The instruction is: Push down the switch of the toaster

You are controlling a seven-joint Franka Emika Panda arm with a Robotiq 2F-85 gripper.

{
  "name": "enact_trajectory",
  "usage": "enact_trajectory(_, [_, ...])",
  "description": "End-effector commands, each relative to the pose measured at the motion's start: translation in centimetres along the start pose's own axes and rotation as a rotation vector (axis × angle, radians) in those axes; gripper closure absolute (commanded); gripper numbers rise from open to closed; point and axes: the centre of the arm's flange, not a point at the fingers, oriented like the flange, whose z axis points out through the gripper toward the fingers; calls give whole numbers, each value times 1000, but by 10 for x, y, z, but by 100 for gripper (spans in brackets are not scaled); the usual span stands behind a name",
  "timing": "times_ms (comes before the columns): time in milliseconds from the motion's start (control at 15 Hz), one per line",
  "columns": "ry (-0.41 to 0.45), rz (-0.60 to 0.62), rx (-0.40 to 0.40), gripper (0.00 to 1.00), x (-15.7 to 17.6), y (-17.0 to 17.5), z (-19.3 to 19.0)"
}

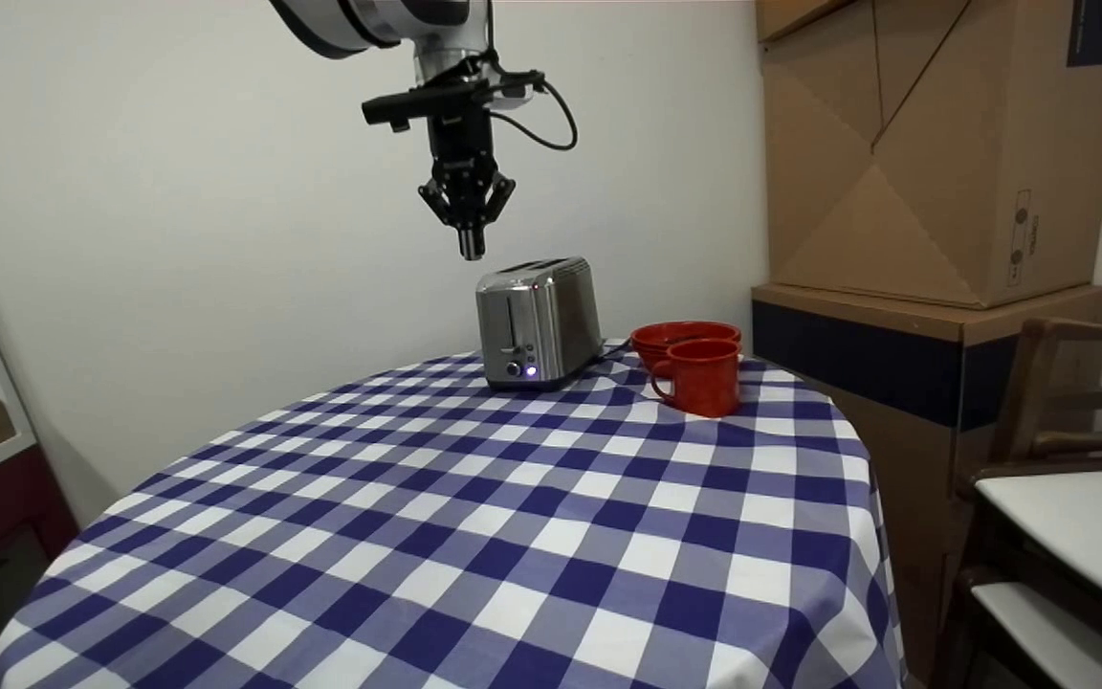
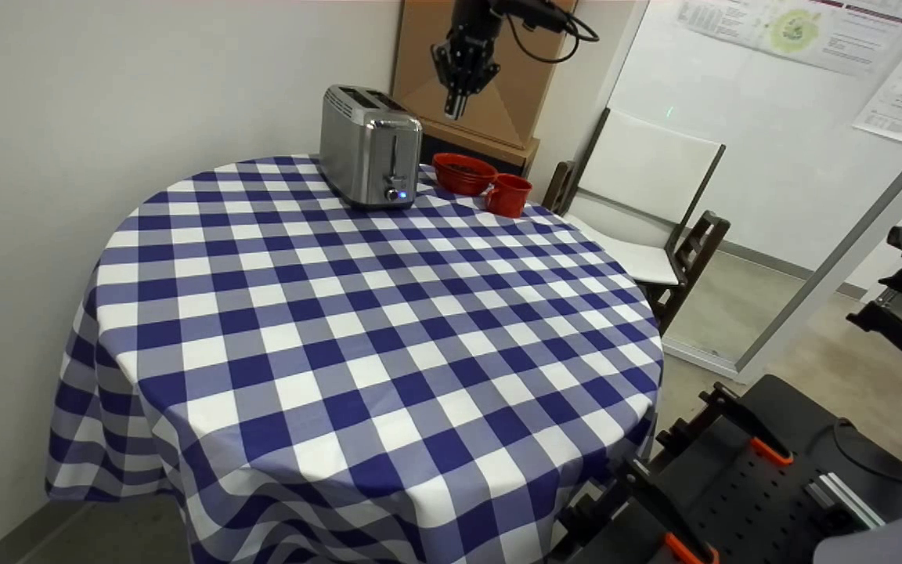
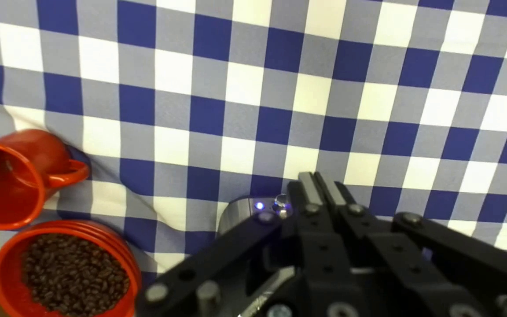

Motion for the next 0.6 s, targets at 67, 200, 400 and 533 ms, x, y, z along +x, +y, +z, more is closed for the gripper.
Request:
enact_trajectory(67, [-29, 38, -29, 54, -95, 27, -6])
enact_trajectory(200, [-32, 38, -47, 41, -116, 36, -6])
enact_trajectory(400, [10, 31, -85, 18, -147, 44, -4])
enact_trajectory(533, [48, 22, -91, 5, -167, 45, -4])
